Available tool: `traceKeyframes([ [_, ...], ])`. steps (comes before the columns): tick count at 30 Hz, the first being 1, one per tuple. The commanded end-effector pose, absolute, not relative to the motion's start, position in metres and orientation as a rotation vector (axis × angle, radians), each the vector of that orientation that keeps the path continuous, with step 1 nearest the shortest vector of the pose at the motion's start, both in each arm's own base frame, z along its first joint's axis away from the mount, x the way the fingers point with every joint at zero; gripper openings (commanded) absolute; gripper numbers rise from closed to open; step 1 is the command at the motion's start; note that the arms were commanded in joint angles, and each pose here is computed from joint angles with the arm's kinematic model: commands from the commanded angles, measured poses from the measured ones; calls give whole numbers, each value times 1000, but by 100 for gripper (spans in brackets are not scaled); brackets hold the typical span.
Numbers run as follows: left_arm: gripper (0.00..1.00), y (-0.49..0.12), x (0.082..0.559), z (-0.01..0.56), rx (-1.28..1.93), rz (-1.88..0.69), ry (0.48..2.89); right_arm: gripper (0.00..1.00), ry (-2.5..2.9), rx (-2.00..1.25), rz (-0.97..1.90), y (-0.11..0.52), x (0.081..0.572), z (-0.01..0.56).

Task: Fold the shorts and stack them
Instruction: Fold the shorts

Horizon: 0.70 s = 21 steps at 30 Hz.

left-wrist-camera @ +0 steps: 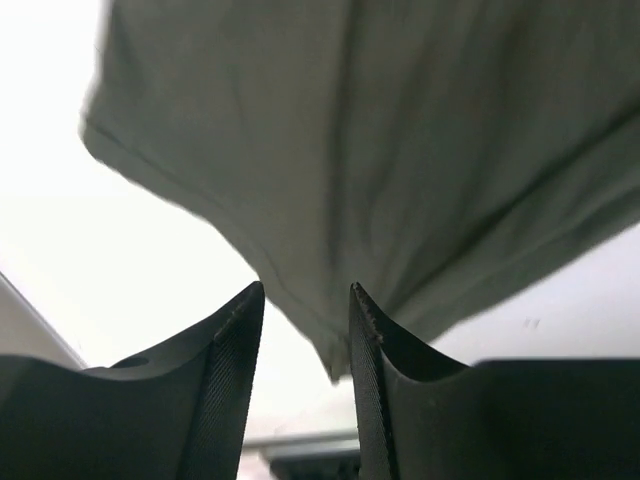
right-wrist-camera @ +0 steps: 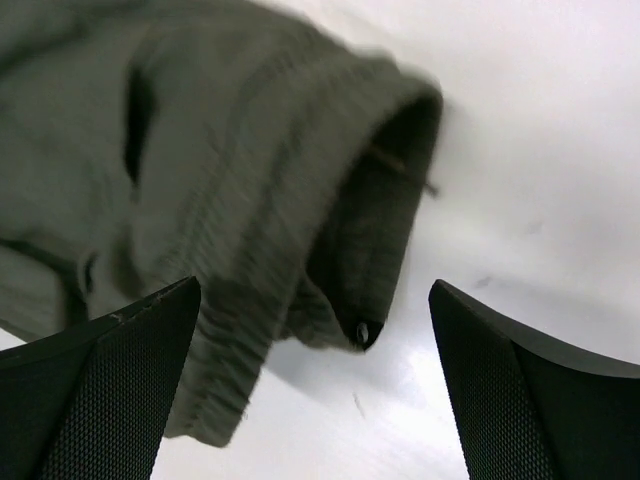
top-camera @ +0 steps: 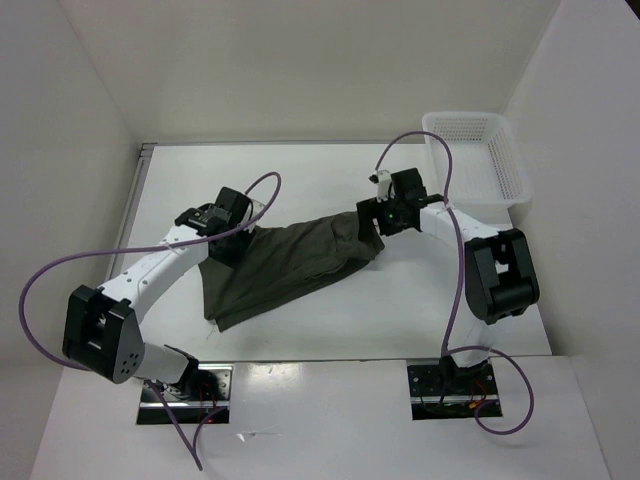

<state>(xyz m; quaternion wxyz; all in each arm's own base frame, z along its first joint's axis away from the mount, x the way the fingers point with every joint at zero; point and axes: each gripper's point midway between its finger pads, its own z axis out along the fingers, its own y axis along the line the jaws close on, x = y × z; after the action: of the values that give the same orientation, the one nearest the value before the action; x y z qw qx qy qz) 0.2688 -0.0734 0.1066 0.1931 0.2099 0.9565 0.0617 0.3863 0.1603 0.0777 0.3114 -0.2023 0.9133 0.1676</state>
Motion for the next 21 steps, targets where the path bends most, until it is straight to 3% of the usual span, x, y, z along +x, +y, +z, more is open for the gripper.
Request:
traceKeyframes([
  [1,47,-81,274,99,590,118,2670,100,2514,-384,507,161,372,53],
  [7,49,-57,256,35,629,291,2815,99,2612,-354,483,154,356,19],
  [10,49,-54,254,14,637,311,2868,91,2625,-348,531,160,354,14],
  [14,49,-50,256,-10,641,344,2919,70,2626,-342,561,164,357,11],
  [17,49,-47,266,-20,618,371,2902,27,2608,-333,565,167,365,14],
  [21,49,-42,290,-28,549,393,2880,0,2571,-295,477,160,384,22],
])
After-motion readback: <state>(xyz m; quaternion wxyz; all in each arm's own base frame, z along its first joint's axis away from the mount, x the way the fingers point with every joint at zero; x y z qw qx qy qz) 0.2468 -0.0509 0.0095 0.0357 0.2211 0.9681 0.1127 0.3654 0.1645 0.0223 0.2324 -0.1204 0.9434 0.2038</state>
